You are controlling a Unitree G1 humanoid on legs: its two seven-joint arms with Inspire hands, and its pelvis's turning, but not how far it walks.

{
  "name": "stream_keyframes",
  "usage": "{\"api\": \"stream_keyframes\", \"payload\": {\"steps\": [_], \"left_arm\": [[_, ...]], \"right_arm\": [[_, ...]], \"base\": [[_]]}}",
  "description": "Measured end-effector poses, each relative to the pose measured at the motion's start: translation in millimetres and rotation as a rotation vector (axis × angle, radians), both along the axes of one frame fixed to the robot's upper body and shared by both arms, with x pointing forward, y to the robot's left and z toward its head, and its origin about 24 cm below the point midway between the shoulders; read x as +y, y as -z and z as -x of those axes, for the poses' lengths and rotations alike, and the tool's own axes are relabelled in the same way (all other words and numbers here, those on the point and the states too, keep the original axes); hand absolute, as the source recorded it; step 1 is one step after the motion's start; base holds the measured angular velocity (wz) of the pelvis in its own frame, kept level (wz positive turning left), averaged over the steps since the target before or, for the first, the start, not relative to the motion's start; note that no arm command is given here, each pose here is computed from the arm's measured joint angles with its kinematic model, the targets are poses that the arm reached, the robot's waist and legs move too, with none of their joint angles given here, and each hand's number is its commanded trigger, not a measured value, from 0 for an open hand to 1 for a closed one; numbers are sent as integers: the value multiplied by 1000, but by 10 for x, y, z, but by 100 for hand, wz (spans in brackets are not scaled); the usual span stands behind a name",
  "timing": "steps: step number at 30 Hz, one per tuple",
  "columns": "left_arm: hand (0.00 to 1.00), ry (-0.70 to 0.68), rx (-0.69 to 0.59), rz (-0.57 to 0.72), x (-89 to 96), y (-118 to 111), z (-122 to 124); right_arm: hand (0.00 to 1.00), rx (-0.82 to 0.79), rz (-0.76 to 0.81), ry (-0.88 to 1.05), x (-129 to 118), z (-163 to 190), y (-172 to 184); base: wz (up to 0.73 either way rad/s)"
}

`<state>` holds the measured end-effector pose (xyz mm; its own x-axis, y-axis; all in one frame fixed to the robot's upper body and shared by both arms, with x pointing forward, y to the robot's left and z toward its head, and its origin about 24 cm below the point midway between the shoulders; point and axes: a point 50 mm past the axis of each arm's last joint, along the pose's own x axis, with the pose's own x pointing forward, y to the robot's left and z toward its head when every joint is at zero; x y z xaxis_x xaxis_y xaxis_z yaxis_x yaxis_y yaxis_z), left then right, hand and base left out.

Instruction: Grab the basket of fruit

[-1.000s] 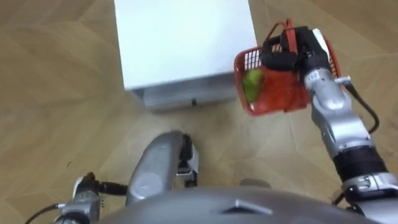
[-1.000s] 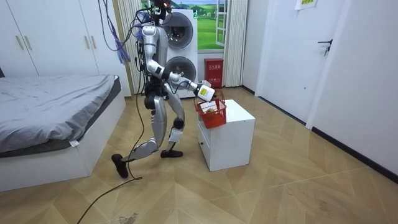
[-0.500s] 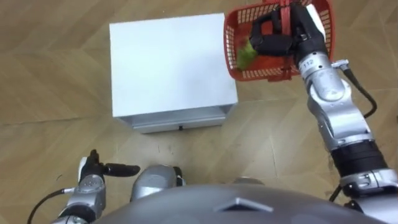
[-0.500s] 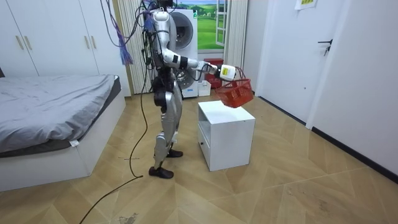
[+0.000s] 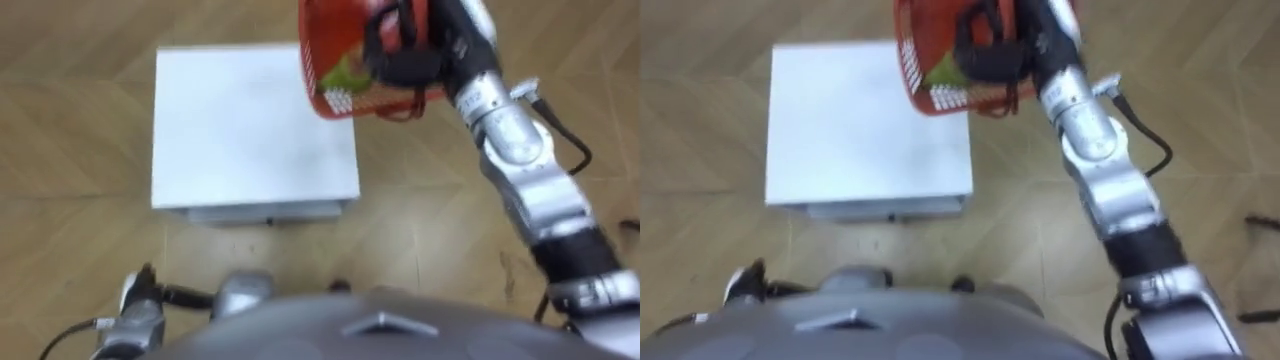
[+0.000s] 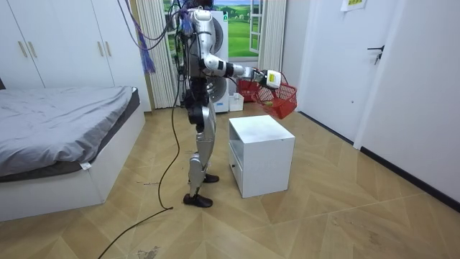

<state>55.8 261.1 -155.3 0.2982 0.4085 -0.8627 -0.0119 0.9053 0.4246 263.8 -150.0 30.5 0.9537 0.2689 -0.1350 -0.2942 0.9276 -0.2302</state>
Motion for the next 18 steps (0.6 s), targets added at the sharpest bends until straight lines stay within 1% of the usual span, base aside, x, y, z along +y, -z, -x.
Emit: {"api": "stream_keyframes", "payload": {"steps": [2,4,8,10,15,18], "left_arm": [[0,3,15,8,-31,16,24],[0,24,61,5,-50,44,106],[0,23,78,12,-63,54,145],[0,24,90,11,-60,56,167],[0,65,116,18,-87,66,179],[0,61,131,17,-72,67,217]], "right_arm": [[100,26,-3,-35,44,16,54],[100,87,-18,-33,74,34,195],[100,120,-32,-37,85,38,262],[100,179,-58,-15,86,46,380],[100,255,-43,4,59,81,552],[100,301,-20,-7,78,70,645]], "base": [[17],[17],[10],[6],[4],[4]]}}
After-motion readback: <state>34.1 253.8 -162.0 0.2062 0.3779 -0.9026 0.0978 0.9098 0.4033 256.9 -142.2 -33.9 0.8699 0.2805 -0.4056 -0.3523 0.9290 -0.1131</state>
